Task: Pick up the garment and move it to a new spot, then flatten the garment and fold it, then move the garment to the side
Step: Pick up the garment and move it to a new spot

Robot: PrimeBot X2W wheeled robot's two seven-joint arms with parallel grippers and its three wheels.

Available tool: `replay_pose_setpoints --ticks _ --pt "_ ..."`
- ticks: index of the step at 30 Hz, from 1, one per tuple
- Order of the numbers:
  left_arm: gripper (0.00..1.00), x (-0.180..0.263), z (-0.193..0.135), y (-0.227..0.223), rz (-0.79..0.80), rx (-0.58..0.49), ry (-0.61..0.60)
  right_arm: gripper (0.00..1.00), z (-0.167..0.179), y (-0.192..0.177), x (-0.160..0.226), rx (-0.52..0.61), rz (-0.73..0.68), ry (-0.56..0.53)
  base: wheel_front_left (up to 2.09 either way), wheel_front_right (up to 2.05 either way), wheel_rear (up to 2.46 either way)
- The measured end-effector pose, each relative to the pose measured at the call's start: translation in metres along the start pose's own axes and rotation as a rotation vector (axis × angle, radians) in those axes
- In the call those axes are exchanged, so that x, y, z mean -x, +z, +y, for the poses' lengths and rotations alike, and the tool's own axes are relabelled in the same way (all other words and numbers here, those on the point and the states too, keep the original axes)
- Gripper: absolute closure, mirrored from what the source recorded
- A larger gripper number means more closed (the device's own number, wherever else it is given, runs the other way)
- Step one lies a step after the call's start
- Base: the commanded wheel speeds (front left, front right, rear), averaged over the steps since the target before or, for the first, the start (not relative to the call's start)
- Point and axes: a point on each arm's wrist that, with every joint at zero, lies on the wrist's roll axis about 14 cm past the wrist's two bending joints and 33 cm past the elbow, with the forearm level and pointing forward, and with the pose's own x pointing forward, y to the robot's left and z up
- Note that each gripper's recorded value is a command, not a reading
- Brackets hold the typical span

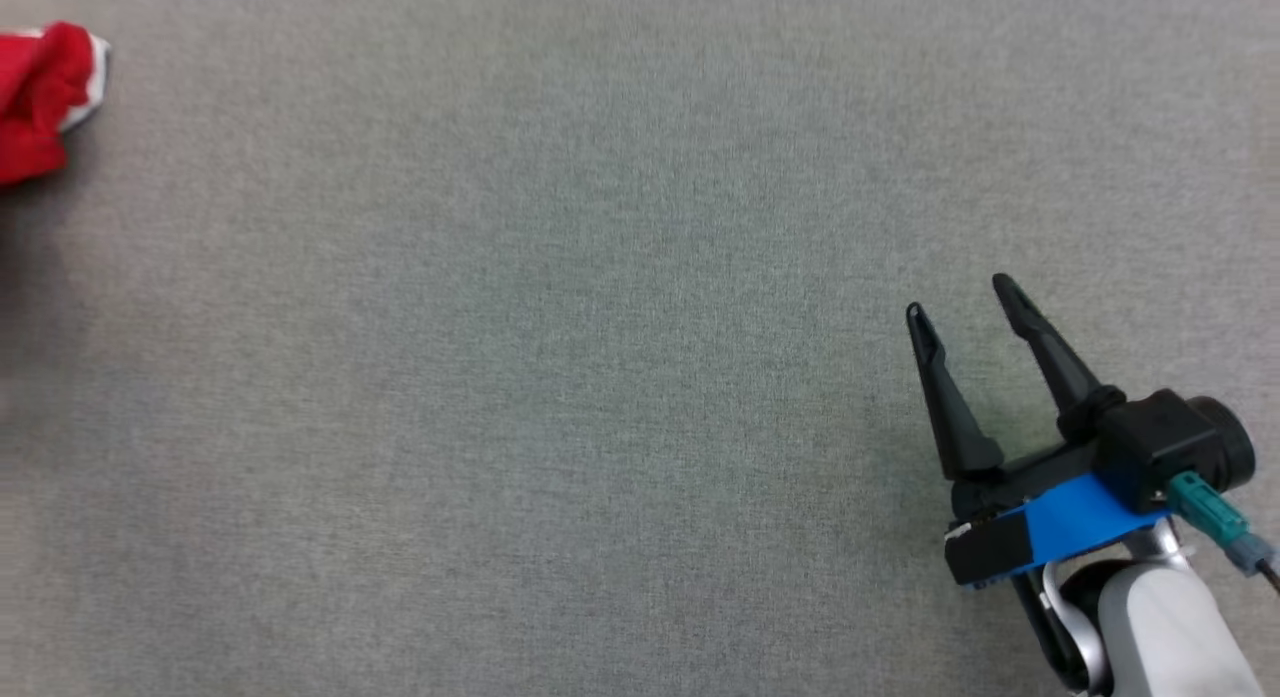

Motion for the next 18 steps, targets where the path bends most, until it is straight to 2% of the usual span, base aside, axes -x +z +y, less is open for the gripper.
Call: replay_pose_setpoints --ticks 4,7,12,18 --pt "1.0 0.03 -0.013 0.058 -0.162 -0.049 -0.053 0.0 0.014 0.016 0.01 -0.029 -0.041 0.015 0.0 0.0 0.0" --pt "1.0 0.063 -0.037 0.106 -0.293 -0.095 -0.129 0.0 0.018 0.03 0.021 -0.039 -0.077 0.008 0.0 0.0 0.0" --pt "1.0 0.131 -0.1 0.169 -0.501 -0.182 -0.316 0.0 0.012 0.049 0.047 -0.043 -0.132 -0.036 0.0 0.0 0.0" --pt "1.0 0.21 -0.188 0.193 -0.645 -0.278 -0.57 0.0 0.001 0.065 0.08 -0.043 -0.182 -0.102 0.0 0.0 0.0"
